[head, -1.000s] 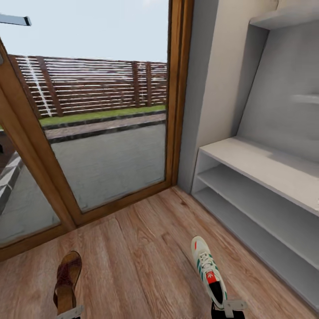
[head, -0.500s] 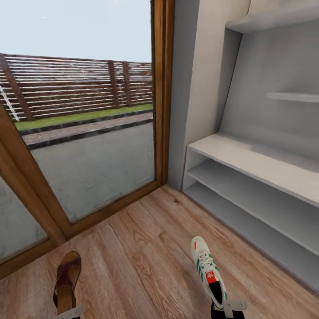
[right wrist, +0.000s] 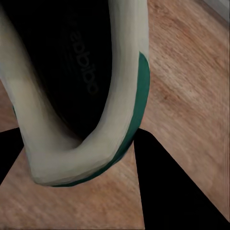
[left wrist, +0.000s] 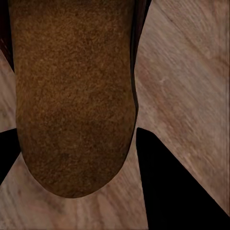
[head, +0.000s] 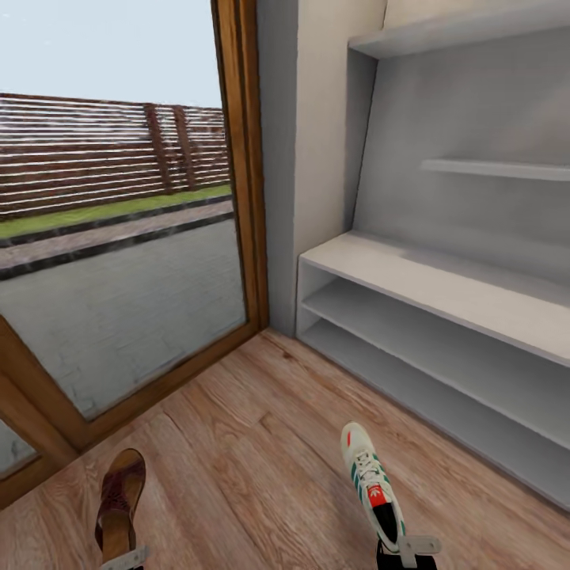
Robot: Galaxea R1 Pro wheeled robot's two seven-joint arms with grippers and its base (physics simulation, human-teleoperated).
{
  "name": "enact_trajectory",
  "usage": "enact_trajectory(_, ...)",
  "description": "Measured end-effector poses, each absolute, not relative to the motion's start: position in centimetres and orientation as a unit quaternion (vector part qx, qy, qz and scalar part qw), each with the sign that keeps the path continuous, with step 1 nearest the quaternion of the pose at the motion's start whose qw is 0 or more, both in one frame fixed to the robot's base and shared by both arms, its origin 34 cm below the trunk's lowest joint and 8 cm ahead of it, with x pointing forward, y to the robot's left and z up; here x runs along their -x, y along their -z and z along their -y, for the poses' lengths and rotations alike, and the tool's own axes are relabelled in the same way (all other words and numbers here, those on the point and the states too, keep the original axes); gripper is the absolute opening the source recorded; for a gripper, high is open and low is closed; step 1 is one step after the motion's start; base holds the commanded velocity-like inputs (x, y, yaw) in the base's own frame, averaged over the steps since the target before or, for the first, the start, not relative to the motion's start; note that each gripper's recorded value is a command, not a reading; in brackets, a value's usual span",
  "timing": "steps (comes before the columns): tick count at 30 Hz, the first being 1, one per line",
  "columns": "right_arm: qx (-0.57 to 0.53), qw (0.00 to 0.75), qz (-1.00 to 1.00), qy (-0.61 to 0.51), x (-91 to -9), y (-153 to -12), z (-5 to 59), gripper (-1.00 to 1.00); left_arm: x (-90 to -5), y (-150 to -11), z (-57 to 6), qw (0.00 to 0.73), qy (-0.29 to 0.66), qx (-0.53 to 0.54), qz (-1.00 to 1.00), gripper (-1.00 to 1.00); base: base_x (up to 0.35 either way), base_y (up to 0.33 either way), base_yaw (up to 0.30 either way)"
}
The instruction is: Pick up the two gym shoes and the two sandals from the corridor floor and place them onto the hallstand (shoe rack) in the corridor, making sure they are on the rack and not on the floor. Arrange them so the two gym shoes are next to each other and the two sandals are next to each other.
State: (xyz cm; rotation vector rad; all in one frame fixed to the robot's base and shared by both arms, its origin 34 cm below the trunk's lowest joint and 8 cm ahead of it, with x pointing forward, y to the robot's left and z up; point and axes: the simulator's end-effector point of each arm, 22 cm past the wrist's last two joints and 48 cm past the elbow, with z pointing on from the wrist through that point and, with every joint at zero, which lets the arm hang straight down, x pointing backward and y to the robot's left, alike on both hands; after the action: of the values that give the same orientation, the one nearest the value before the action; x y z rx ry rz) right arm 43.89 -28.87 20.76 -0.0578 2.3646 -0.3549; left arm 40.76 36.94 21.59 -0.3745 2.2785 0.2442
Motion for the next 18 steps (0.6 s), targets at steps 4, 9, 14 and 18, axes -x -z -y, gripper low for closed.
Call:
enact_trajectory(4, 0.023, 0.365, -0.921, 0.138, -43.79, -20.66, 28.87, -1.0, -40.68, -21.48, -36.89, 0.397, -0.096, 0.147, -0.901, -1.0, 0.0, 0.0, -0.28)
enact_trajectory(9, 0.023, 0.363, -0.921, 0.138, -43.65, -20.51, 28.88, -1.0, -40.56, -21.34, -36.86, 0.395, -0.096, 0.145, -0.902, -1.0, 0.0, 0.0, -0.273)
enact_trajectory(14, 0.023, 0.361, -0.922, 0.138, -43.51, -20.35, 28.88, -1.0, -40.43, -21.2, -36.86, 0.393, -0.097, 0.145, -0.903, -1.0, 0.0, 0.0, -0.27)
enact_trajectory(18, 0.024, 0.359, -0.923, 0.133, -43.41, -20.19, 28.14, -1.0, -40.3, -21.07, -36.83, 0.391, -0.097, 0.144, -0.904, -1.0, 0.0, 0.0, -0.242)
